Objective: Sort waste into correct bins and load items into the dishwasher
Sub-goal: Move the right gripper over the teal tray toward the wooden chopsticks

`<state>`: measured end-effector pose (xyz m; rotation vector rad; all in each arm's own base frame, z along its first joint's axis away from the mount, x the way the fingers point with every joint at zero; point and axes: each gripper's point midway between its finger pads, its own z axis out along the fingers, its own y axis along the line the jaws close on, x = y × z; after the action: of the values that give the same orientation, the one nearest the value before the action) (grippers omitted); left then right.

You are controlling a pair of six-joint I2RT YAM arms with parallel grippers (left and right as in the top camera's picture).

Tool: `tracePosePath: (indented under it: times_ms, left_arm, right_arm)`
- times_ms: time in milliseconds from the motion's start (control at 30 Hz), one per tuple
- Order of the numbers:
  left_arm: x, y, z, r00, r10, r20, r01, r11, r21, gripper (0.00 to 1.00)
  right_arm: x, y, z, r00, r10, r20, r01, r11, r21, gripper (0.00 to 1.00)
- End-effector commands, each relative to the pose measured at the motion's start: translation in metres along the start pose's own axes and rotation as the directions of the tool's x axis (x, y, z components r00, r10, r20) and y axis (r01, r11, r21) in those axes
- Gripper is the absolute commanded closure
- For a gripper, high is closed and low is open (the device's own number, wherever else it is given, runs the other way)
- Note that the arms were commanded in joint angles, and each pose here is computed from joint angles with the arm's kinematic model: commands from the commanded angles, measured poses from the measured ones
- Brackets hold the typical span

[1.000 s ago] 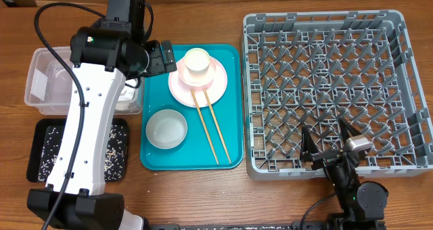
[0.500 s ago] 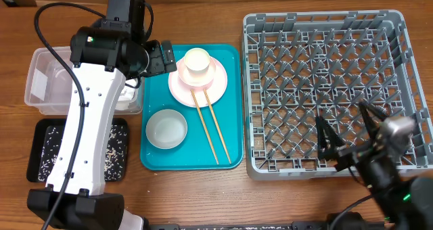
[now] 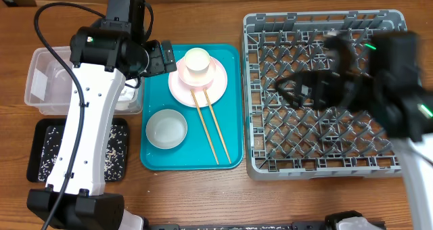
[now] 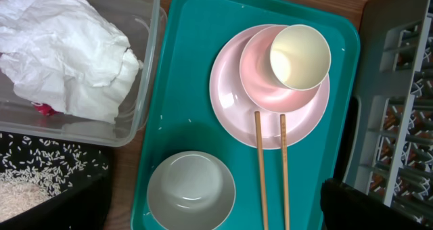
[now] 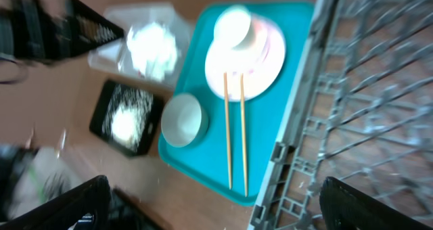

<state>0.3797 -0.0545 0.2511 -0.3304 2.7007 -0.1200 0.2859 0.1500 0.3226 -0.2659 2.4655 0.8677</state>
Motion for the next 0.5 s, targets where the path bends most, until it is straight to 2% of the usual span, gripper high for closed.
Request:
tracePosePath:
  times_ms: [0, 233, 467]
  left_arm:
    - [-0.003, -0.002, -0.004, 1.000, 0.005, 0.014, -0.005, 1.000, 0.008, 0.00]
    - [-0.003, -0.002, -0.004, 1.000, 0.005, 0.014, -0.005, 1.000, 0.008, 0.00]
    - [-0.003, -0.002, -0.004, 1.000, 0.005, 0.014, -0.005, 1.000, 0.008, 0.00]
  right_arm:
    - [0.005, 0.023, 0.046, 0.992, -0.049, -0.116, 0.039, 0.995, -0.091, 0.00]
    - [0.024, 0.055, 0.130, 0.954, -0.178, -0.240, 0.141, 0.976, -0.164, 0.00]
    - [0.058, 0.072, 0.171, 0.909, -0.229, -0.349, 0.171, 0.967, -0.190, 0.00]
